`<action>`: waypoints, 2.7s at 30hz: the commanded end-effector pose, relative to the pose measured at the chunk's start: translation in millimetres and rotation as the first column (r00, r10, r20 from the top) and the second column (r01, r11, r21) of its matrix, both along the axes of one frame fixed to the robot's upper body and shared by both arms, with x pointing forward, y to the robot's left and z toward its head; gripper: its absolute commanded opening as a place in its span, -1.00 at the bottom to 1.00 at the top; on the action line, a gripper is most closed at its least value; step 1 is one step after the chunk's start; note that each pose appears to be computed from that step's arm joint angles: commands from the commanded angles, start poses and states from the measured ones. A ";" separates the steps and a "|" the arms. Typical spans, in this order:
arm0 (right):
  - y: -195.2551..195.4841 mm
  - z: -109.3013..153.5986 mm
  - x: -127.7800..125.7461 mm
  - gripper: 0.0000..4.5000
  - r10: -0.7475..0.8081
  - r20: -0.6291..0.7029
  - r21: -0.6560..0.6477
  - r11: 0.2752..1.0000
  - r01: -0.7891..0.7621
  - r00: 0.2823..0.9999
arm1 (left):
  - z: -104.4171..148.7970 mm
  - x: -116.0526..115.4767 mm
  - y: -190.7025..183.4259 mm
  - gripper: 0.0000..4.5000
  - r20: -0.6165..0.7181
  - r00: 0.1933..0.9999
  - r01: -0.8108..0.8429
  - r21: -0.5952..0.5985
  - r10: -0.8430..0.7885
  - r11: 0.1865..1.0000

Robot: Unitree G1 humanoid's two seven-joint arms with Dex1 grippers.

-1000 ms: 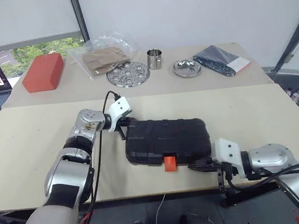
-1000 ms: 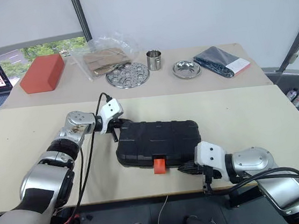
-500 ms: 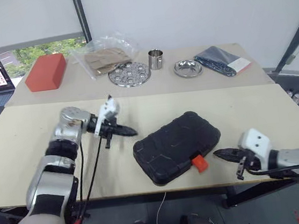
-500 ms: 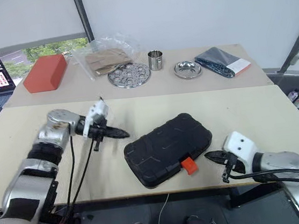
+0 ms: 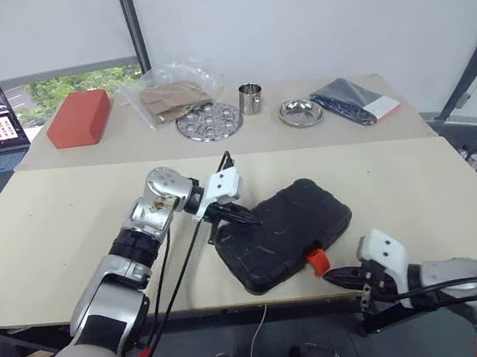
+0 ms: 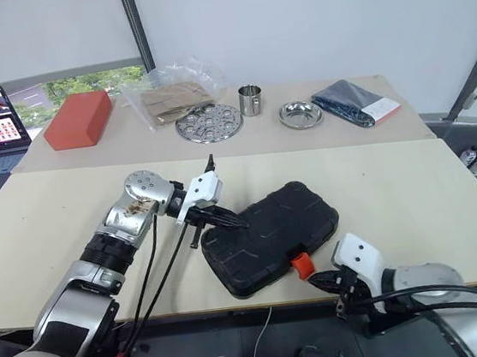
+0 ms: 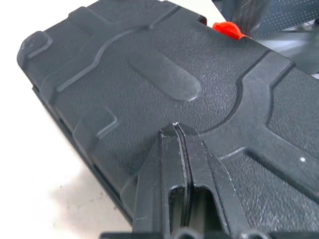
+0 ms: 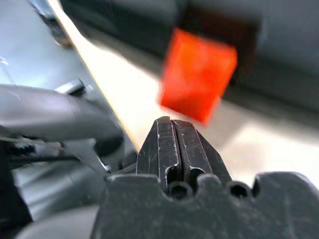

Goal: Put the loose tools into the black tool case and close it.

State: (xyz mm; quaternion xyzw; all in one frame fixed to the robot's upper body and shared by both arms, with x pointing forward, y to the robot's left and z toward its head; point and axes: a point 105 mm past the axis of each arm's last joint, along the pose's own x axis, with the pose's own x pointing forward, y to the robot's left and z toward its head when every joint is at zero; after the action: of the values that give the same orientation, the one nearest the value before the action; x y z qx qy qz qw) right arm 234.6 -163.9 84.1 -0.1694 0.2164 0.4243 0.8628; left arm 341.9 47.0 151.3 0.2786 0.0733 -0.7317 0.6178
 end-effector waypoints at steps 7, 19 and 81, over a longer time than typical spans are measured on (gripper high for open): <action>6.9 85.8 -19.2 -1.00 0.120 0.084 0.270 0.953 -0.138 0.989 | -16.6 -5.9 -2.5 -0.99 -0.009 1.000 0.025 0.062 -0.025 0.998; 14.1 82.0 -0.7 -1.00 0.113 0.073 0.206 0.970 -0.125 0.991 | -9.4 -1.8 -6.8 -0.99 0.011 1.000 0.025 0.048 -0.025 0.999; 9.5 53.5 2.1 -1.00 0.101 -0.022 0.130 0.987 -0.098 0.995 | -0.4 8.1 -8.3 -0.99 0.058 0.998 0.016 0.040 -0.018 0.999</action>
State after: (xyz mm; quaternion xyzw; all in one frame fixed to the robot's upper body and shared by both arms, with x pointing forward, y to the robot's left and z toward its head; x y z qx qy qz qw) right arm 234.0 -160.3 111.9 -0.1207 0.2408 0.4680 0.8417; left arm 348.2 35.9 156.2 0.3025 0.0511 -0.7316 0.6088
